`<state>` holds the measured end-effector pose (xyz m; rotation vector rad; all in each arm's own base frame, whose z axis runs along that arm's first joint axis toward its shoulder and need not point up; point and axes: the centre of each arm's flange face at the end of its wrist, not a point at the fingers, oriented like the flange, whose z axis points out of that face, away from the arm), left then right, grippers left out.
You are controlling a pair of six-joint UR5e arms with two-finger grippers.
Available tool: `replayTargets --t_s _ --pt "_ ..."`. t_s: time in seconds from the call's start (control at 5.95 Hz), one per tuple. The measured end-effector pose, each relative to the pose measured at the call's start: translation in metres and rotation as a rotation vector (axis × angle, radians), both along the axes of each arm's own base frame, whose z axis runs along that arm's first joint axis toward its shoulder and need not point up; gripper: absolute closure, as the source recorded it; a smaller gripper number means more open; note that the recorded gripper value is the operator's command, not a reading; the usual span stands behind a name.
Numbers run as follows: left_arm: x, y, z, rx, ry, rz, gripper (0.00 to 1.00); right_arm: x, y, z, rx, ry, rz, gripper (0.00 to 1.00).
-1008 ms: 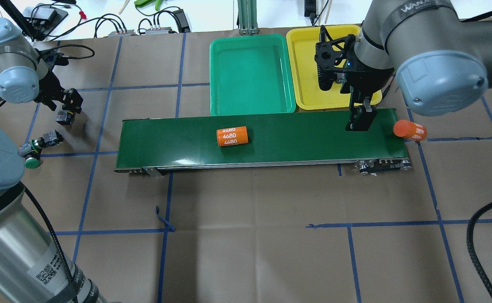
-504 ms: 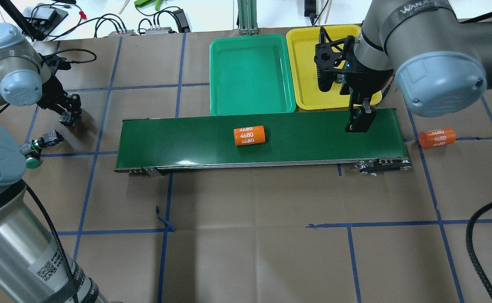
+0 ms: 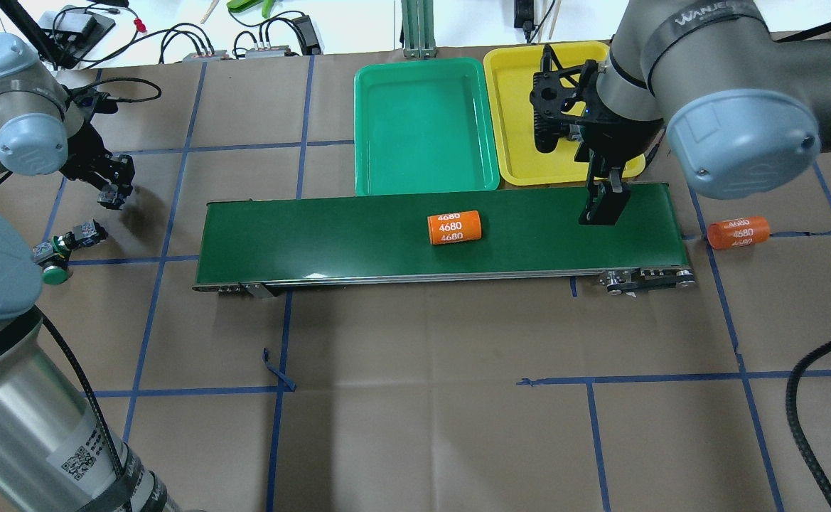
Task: Sort buttons by color to trays
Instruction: 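Place yellow-capped button on belt with left while right grasps second cylinder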
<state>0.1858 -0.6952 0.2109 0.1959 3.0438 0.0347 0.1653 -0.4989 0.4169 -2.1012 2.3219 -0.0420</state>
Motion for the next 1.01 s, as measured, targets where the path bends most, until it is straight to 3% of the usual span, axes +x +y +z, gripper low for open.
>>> replayTargets --t_s 0.17,0.67,1.01 --pt "-0.02 0.006 0.033 0.002 0.002 -0.096 1.0 0.0 0.0 0.0 0.0 -0.001 -0.002 0.0" --pt "-0.138 0.05 0.122 0.064 0.03 -0.649 1.0 0.001 -0.003 -0.003 0.009 -0.001 0.011 0.0" --pt "-0.191 0.092 0.122 0.108 0.053 -0.945 1.0 0.002 -0.005 -0.006 0.016 -0.001 0.026 0.0"
